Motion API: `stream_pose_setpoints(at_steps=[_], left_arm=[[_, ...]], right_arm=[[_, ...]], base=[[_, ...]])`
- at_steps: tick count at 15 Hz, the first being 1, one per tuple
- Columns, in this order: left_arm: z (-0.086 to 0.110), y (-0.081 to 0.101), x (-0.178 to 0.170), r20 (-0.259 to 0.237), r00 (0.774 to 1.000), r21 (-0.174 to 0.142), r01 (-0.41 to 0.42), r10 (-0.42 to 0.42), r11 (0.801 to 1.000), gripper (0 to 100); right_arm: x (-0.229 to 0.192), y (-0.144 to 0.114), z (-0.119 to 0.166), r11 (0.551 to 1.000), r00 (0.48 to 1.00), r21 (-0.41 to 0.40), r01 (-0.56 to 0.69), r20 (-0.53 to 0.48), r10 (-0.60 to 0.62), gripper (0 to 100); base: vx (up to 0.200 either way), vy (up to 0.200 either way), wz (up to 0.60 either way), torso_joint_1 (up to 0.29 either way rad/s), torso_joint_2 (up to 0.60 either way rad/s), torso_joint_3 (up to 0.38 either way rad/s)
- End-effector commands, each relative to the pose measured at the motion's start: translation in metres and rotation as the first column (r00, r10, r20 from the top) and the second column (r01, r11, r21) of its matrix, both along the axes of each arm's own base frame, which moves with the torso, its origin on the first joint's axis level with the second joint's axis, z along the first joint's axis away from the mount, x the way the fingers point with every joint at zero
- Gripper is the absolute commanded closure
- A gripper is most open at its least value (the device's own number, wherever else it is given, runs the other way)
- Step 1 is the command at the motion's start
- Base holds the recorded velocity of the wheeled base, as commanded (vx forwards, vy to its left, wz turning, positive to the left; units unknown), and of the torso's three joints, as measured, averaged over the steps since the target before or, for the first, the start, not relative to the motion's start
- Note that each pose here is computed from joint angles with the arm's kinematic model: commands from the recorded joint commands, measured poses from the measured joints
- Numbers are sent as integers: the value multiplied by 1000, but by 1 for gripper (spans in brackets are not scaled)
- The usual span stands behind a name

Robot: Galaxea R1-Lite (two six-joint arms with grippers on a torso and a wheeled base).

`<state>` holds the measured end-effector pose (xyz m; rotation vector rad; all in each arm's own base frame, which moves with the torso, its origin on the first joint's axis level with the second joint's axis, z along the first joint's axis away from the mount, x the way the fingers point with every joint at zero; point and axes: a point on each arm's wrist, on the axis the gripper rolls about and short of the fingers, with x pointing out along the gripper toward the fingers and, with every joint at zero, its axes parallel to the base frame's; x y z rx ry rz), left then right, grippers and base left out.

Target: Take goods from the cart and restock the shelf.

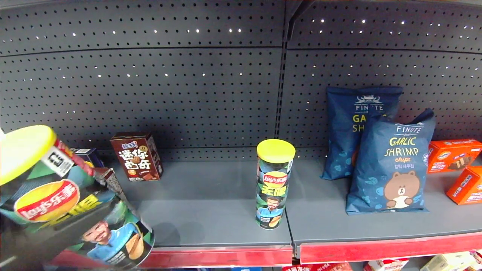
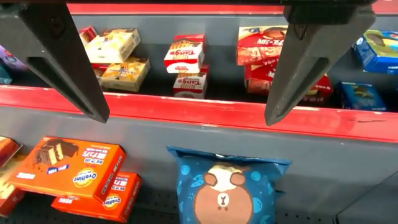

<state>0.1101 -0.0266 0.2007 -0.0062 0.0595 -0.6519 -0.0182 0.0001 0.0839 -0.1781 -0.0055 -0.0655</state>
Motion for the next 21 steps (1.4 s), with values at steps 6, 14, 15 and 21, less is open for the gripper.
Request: stream_pose_setpoints(at_steps=[6,14,15,21], left_arm=[[-25,-30,116,-71,995,80,68,-62,994,100],[-43,-63,193,-66,991,83,126,-121,989,100],[-41,-68,195,-64,988,81,144,-139,986,100],[-43,-96,238,-82,972,75,227,-221,971,100]], right_arm=[[1,1,0,999,999,14,-43,-7,43,0],[1,1,0,999,999,-4,-36,-8,35,0],[1,1,0,999,999,-4,-36,-8,35,0],[1,1,0,999,999,-6,-36,-9,35,0]], base=[[0,0,0,0,0,0],[0,0,0,0,0,0],[0,0,0,0,0,0],[0,0,0,0,0,0]])
